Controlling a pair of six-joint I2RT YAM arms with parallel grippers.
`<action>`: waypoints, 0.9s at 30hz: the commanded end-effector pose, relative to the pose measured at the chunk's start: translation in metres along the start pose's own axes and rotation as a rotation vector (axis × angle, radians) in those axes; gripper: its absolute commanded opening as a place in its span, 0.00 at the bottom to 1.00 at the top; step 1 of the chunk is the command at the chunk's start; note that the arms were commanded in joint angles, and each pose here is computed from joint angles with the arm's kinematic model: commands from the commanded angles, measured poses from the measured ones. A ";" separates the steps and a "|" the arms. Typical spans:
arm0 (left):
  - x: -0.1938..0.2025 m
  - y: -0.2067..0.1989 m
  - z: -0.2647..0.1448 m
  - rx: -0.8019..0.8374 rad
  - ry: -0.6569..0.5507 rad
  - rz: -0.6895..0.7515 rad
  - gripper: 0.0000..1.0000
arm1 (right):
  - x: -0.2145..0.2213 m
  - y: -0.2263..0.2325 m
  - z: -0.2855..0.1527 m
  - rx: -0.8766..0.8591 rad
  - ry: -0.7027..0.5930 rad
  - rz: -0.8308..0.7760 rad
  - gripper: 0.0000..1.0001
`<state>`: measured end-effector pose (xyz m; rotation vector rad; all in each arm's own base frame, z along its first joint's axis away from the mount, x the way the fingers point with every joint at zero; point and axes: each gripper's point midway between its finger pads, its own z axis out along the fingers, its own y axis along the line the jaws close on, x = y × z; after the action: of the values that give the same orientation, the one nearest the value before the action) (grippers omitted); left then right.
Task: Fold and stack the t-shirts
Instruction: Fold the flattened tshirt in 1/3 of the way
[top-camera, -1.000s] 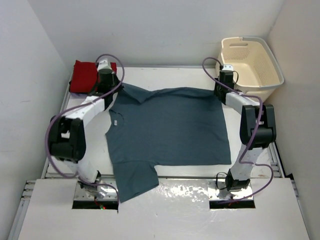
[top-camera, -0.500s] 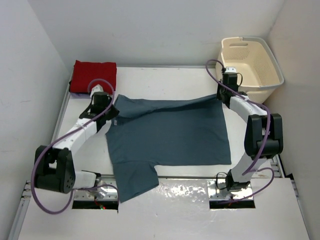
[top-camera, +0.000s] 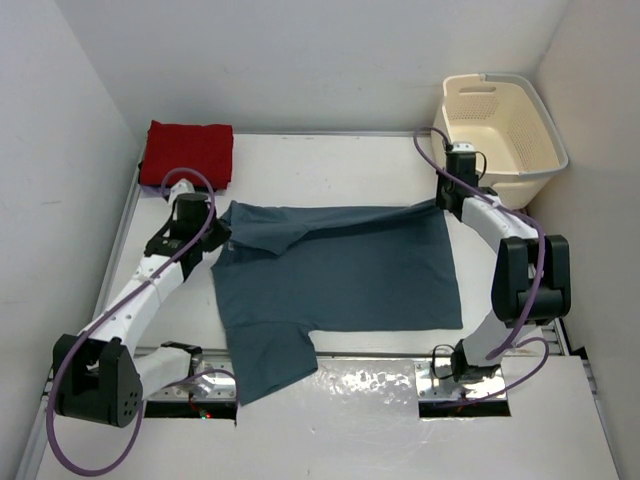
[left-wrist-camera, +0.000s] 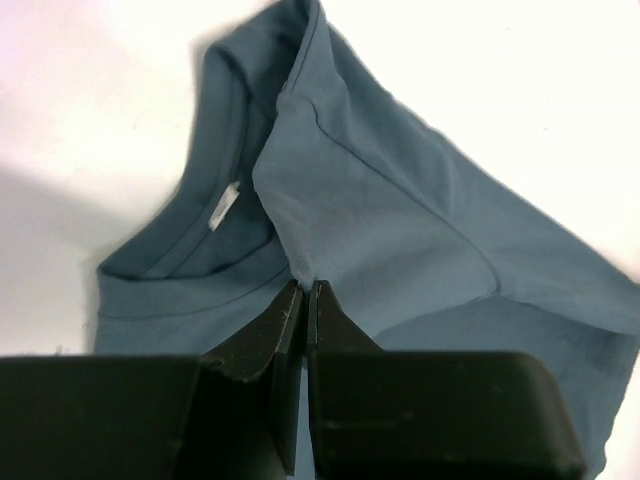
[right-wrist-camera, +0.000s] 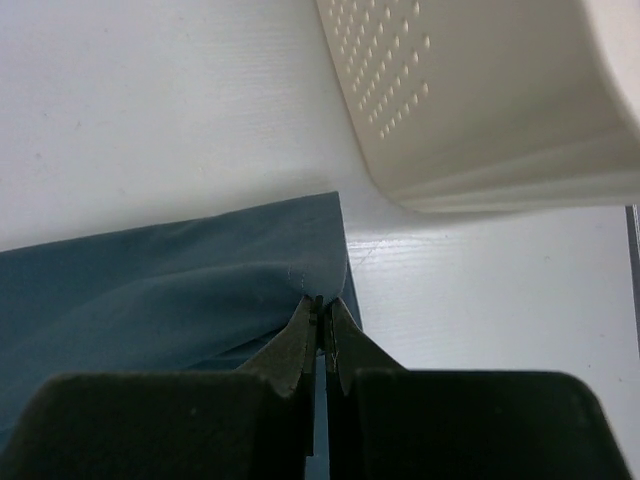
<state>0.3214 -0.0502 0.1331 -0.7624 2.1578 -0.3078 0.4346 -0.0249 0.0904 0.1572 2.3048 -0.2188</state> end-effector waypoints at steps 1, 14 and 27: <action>0.017 0.016 -0.002 -0.028 0.031 -0.013 0.00 | -0.004 -0.011 -0.009 0.037 -0.021 -0.012 0.00; 0.101 0.069 0.006 -0.125 0.251 -0.035 0.03 | 0.057 -0.018 0.002 0.097 0.108 0.010 0.12; 0.040 0.013 -0.002 -0.008 0.143 0.010 0.87 | 0.029 0.002 -0.023 -0.047 0.038 0.015 0.94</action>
<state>0.2595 -0.0581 0.0608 -0.8233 2.4370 -0.2812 0.3808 -0.0298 0.0442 0.1953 2.4599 -0.2649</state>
